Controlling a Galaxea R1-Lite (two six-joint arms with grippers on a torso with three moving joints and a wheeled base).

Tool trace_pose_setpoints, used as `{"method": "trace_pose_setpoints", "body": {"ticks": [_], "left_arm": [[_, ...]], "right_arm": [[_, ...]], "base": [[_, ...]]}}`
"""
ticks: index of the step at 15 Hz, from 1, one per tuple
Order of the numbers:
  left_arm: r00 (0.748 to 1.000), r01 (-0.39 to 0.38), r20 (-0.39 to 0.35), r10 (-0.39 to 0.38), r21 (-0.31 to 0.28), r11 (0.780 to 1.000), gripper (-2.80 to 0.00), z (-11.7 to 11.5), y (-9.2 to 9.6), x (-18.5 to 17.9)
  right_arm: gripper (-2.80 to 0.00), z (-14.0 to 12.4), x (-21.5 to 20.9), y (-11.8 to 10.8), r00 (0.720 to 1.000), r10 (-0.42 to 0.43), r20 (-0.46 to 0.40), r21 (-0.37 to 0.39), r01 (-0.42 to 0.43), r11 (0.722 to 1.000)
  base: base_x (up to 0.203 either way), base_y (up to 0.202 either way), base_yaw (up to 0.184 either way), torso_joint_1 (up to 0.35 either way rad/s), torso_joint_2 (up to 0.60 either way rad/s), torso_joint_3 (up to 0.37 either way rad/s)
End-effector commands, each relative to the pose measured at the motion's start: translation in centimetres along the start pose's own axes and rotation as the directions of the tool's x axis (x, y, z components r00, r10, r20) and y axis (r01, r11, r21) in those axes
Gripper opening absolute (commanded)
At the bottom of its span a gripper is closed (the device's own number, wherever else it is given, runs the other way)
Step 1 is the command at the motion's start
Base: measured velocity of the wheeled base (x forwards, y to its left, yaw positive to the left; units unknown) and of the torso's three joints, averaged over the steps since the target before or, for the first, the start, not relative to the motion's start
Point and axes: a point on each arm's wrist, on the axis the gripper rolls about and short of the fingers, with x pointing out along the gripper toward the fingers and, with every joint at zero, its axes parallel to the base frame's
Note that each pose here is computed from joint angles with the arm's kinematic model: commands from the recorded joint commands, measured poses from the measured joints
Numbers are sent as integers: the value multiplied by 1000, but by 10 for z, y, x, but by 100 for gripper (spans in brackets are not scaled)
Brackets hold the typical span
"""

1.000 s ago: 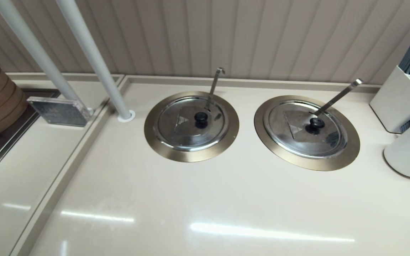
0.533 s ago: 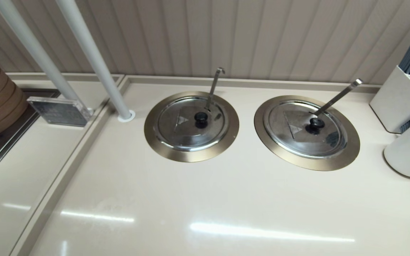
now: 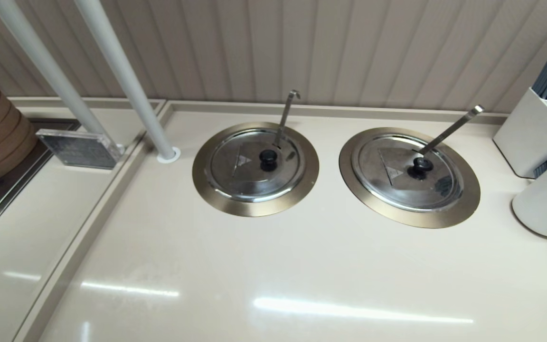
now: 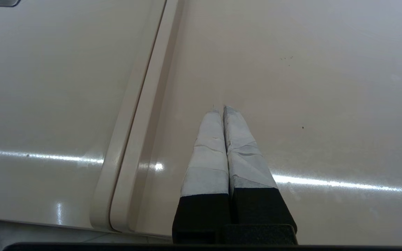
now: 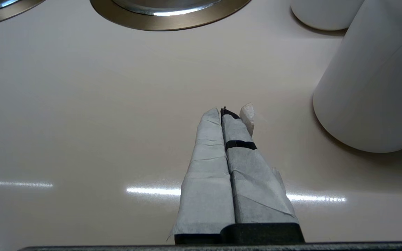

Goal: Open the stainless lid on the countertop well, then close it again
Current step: Open the lid

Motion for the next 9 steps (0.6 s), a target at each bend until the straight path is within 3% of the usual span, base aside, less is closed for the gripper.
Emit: {"method": "trace_pose_setpoints", "body": {"ticks": [1,9], "left_arm": [[1000,0,-2,0,0,1000,-280,0,0,0],[1000,0,-2,0,-4,1000,-280,0,0,0]], "right_arm": [[-280,-1,0,0,1000,0,-4,-1,0,1000],[-280,-1,0,0,1000,0,-4,2,0,1000]], "base": [[0,0,0,0,0,0],[0,0,0,0,0,0]]}}
